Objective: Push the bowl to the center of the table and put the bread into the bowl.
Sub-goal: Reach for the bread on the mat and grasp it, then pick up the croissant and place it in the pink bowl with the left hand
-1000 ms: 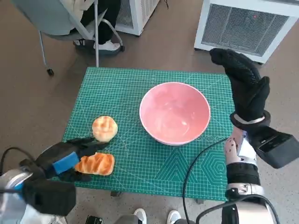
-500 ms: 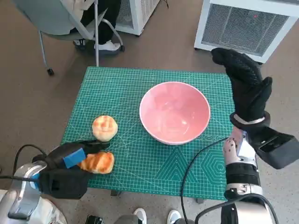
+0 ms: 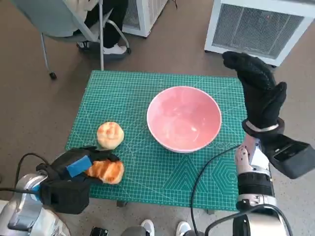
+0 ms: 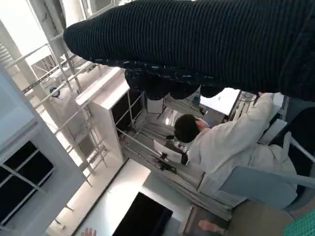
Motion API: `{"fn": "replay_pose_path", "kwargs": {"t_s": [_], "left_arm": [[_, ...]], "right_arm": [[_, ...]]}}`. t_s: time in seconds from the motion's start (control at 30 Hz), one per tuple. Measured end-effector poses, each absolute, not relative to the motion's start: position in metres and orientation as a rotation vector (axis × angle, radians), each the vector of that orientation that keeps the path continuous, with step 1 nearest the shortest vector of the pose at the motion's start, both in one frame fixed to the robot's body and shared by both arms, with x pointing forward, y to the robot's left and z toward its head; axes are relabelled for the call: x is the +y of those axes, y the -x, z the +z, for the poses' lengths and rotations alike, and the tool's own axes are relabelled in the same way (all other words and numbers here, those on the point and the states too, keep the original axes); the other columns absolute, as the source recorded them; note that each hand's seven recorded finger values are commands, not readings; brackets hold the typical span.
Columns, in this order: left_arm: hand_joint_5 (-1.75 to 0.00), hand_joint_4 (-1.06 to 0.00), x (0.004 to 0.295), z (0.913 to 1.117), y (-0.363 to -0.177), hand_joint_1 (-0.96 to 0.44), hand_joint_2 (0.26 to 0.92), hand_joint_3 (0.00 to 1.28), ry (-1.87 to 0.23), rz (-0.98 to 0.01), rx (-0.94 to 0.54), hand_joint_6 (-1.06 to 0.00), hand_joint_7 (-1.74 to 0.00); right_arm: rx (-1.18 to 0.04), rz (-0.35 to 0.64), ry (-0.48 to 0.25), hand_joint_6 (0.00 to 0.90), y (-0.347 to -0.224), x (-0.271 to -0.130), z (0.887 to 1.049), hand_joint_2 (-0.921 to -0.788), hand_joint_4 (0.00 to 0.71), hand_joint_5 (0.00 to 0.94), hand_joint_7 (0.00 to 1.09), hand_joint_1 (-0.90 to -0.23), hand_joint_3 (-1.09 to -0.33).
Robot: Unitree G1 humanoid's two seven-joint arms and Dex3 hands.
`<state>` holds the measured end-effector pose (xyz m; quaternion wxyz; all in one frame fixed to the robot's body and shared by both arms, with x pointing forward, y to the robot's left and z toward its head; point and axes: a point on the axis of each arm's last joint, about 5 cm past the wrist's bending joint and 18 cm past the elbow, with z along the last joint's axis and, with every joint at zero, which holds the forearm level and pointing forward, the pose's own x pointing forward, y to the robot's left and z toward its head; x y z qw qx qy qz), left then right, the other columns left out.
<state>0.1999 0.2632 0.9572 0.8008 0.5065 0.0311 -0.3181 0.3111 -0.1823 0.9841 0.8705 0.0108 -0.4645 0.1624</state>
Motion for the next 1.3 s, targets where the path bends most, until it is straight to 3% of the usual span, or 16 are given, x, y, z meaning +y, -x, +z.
{"fn": "replay_pose_path", "kwargs": {"t_s": [0.4, 0.7, 1.0, 1.3], "left_arm": [[-1.14, -0.73, 0.254, 1.025, -0.208, 0.00, 0.918, 0.03, -1.055, -0.507, -0.312, -0.69, -1.08], [-1.12, -0.74, 0.221, 1.063, -0.240, 0.00, 0.917, 0.02, -0.966, -0.376, -0.639, -0.69, -1.09], [-1.14, -0.72, 0.178, 1.080, -0.288, 0.00, 0.920, 0.03, -0.943, -0.355, -0.770, -0.67, -1.10], [-1.26, -0.69, 0.146, 1.073, -0.327, 0.00, 0.921, 0.08, -1.015, -0.448, -0.691, -0.62, -1.07]], "right_arm": [[-0.973, 0.333, -0.019, 0.338, -0.310, -0.183, 0.982, -0.921, 0.356, 0.002, 0.06, -0.607, -0.705], [-0.968, 0.329, -0.022, 0.337, -0.310, -0.183, 0.981, -0.921, 0.356, 0.001, 0.06, -0.607, -0.707], [-0.969, 0.330, -0.023, 0.338, -0.310, -0.183, 0.981, -0.921, 0.357, 0.001, 0.06, -0.606, -0.707], [-0.989, 0.330, -0.018, 0.341, -0.309, -0.183, 0.985, -0.921, 0.356, 0.000, 0.06, -0.615, -0.706]]}}
